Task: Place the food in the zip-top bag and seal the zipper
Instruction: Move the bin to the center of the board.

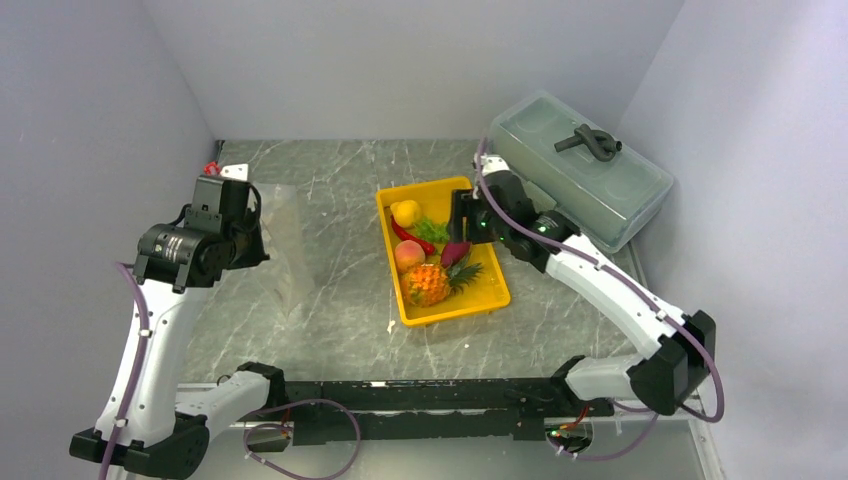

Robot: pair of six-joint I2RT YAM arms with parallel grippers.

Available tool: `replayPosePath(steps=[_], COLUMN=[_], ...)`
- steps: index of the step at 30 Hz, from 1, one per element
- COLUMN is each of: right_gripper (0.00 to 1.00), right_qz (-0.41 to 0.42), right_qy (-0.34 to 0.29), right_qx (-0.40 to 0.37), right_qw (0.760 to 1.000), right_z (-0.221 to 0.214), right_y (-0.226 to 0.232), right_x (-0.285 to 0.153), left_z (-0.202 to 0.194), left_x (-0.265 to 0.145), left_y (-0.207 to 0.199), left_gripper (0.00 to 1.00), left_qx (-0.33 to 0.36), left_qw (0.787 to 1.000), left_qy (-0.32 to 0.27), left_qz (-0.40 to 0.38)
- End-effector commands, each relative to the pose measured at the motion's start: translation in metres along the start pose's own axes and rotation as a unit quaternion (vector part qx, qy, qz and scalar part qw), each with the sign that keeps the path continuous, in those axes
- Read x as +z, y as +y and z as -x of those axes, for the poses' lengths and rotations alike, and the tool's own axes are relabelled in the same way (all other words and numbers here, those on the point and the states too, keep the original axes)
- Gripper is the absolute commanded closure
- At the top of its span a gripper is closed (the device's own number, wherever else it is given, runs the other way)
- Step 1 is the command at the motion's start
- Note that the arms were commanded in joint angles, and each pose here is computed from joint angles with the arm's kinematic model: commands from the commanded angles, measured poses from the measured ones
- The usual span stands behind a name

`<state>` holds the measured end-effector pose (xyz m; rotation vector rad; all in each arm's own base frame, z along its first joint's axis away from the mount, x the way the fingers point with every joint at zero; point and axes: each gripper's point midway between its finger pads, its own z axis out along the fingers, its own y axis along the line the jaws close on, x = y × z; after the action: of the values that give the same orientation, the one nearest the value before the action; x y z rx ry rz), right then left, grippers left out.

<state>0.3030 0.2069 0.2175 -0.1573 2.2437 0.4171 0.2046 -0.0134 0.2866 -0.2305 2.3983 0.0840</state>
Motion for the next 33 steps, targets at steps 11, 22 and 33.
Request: replayPosePath(steps=[11, 22, 33], right_gripper=[0.37, 0.40, 0.41], right_qz=[0.029, 0.051, 0.029], right_qy=[0.040, 0.069, 0.118], right_qx=[-0.033, -0.027, -0.029], right_qw=[0.998, 0.996, 0.992], right_z=[-0.002, -0.032, -0.082], right_y=[0.105, 0.159, 0.177], right_x=[0.027, 0.051, 0.075], left_z=[0.001, -0.011, -0.014], left_x=[-0.001, 0.000, -0.002], left_y=[-0.008, -0.011, -0.008], left_gripper=[1.00, 1.00, 1.00], left_qx=[0.000, -0.010, -0.006], left_qw=[0.999, 0.999, 0.999], left_qy=[-0.016, -0.007, -0.011], left_qz=[-0.029, -0.040, -0.038])
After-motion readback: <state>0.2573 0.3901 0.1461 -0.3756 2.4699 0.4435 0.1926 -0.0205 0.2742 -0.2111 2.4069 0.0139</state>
